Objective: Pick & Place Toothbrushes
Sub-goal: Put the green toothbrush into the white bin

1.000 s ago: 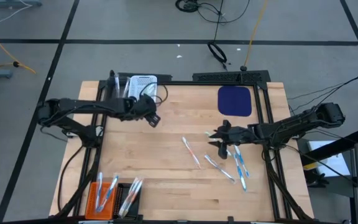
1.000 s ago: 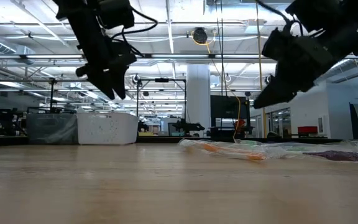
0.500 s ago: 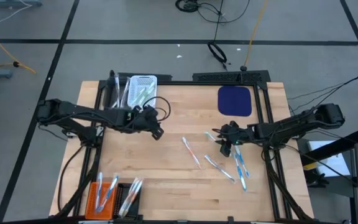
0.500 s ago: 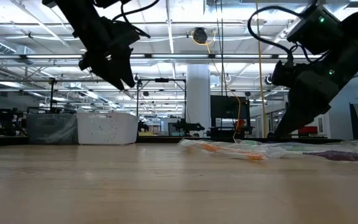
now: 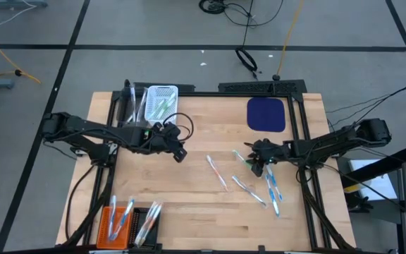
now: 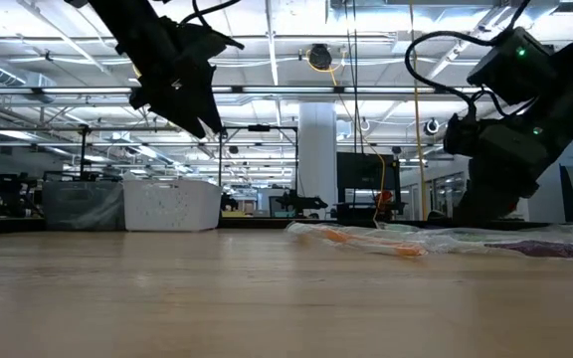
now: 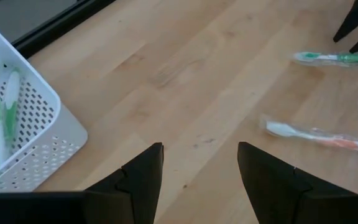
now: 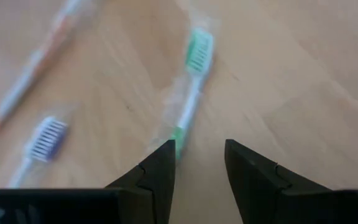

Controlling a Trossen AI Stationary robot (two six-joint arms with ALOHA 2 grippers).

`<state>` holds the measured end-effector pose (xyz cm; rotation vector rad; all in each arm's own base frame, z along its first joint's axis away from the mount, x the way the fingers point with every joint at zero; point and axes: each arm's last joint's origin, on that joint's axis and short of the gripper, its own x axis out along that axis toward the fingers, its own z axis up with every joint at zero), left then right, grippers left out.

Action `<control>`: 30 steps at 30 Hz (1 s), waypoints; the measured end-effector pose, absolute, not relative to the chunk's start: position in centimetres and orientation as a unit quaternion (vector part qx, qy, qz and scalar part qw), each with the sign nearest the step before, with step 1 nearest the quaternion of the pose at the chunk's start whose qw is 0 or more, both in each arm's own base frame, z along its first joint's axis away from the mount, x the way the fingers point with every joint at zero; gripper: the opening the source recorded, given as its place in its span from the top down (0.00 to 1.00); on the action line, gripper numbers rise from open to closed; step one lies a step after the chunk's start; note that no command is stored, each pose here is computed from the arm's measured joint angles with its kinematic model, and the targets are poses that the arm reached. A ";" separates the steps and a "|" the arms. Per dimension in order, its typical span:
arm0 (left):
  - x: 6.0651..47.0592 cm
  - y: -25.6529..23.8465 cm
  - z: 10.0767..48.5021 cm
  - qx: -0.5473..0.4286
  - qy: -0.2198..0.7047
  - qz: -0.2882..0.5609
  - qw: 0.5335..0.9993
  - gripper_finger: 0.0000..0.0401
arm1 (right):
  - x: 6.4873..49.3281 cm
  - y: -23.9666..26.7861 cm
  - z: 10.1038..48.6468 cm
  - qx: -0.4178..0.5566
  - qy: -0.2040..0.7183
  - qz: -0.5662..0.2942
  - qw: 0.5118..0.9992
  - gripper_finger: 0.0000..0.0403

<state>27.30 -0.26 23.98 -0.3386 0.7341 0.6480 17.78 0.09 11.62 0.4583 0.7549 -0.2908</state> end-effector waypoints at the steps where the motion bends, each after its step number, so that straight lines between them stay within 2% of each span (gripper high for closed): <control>1: 27.3 -0.3 24.0 -0.162 0.351 0.309 0.869 0.48 | 17.8 0.1 11.7 0.224 0.355 -0.136 0.897 0.68; 4: 27.3 -0.3 24.0 -0.161 0.351 0.308 0.869 0.48 | 18.0 0.1 11.8 0.226 0.340 -0.131 0.903 0.68; 13: 27.3 -0.4 24.0 -0.162 0.349 0.308 0.870 0.48 | 18.2 0.2 10.7 0.239 0.370 -0.131 0.888 0.68; 22: 27.5 -0.4 24.1 -0.161 0.342 0.304 0.874 0.48 | 19.3 0.3 10.0 0.235 0.370 -0.081 0.895 0.69; 26: 27.5 -0.4 24.1 -0.157 0.343 0.303 0.875 0.48 | 19.3 0.0 9.9 0.248 0.382 -0.070 0.888 0.78; 30: 27.5 -0.4 24.1 -0.157 0.343 0.303 0.875 0.48 | 19.2 -0.1 9.8 0.253 0.395 -0.052 0.882 0.95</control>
